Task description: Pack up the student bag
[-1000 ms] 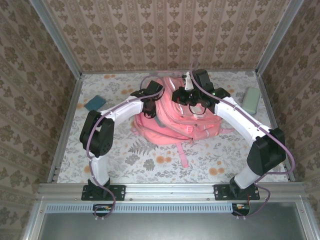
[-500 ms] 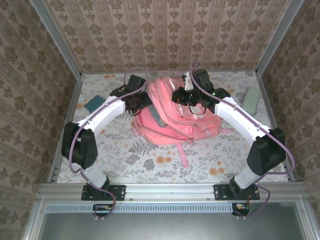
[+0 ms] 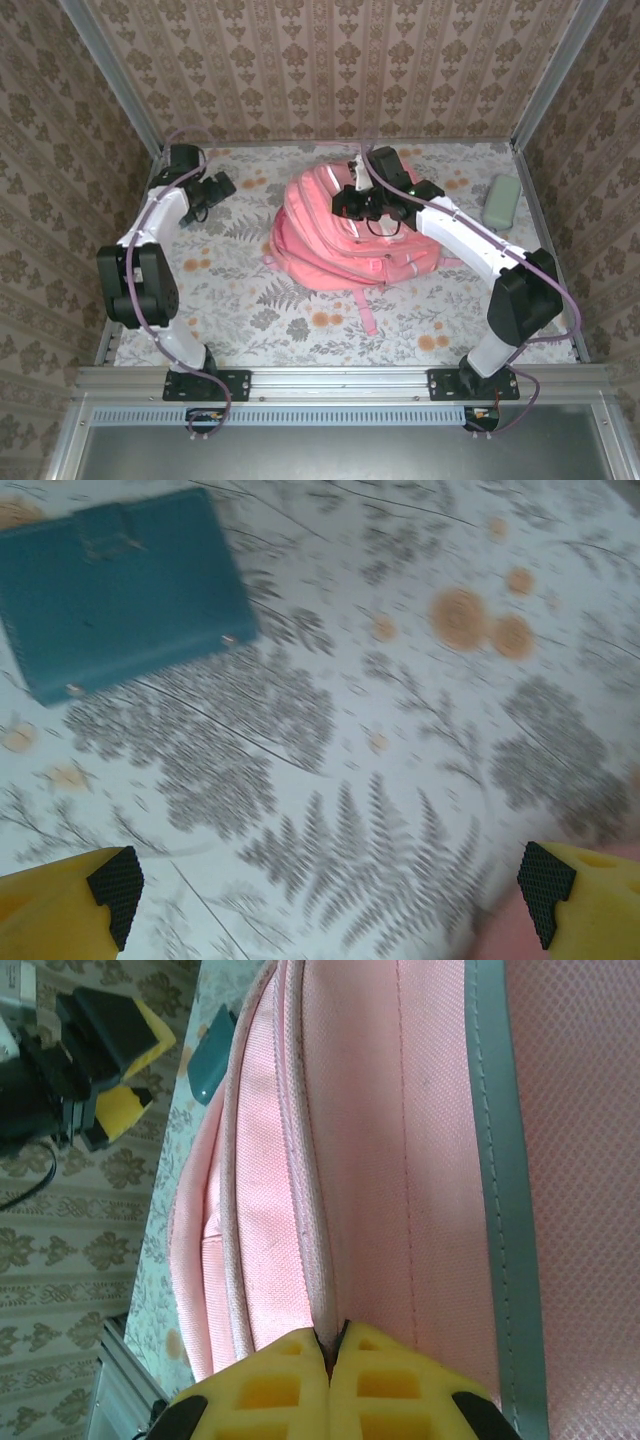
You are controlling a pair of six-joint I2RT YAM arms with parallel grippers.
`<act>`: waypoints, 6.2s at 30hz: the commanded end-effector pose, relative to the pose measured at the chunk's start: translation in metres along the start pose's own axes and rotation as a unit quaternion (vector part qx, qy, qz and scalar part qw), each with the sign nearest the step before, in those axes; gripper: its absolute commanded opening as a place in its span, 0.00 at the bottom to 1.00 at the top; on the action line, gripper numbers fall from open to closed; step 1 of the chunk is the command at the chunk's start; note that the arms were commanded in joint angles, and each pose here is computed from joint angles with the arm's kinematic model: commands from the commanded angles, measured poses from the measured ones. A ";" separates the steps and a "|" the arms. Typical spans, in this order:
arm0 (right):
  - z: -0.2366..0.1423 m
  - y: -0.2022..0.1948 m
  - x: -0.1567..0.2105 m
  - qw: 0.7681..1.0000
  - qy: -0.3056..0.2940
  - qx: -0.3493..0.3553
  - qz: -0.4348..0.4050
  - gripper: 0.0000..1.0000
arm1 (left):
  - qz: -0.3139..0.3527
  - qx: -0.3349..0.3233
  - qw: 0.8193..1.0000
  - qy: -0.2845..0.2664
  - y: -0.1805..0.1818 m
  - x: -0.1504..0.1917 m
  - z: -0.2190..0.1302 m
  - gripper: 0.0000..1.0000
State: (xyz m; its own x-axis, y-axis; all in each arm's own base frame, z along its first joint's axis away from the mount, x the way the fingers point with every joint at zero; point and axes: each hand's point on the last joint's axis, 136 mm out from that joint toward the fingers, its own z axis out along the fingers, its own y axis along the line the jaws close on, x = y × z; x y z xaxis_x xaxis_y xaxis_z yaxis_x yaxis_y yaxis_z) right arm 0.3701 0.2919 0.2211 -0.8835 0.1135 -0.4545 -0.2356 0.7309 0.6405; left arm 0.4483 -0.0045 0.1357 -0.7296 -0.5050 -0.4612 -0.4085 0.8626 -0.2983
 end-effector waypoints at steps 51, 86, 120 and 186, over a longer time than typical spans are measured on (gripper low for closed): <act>-0.010 0.027 0.024 0.999 0.005 -0.034 -0.025 0.00 | 0.133 -0.052 0.984 0.104 0.036 0.111 -0.004 1.00; -0.017 0.020 0.011 0.999 -0.007 -0.029 -0.011 0.00 | 0.211 -0.037 0.964 0.155 0.010 0.138 0.014 0.63; -0.071 0.033 -0.045 0.992 -0.065 -0.095 0.049 0.00 | 0.109 0.218 0.962 0.125 -0.202 0.278 -0.077 0.58; -0.064 -0.131 0.126 0.972 -0.041 0.152 0.176 0.49 | 0.265 0.215 0.932 0.125 -0.220 0.112 0.009 0.89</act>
State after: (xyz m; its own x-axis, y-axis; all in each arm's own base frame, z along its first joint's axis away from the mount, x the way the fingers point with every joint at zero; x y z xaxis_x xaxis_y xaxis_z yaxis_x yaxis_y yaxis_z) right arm 0.2670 0.1841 0.1324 -0.8824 0.3621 -0.3004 0.1202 0.7907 0.6002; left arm 0.4617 -0.2436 0.1619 -0.8711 -0.0382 -0.4896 0.2043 0.8784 -0.4321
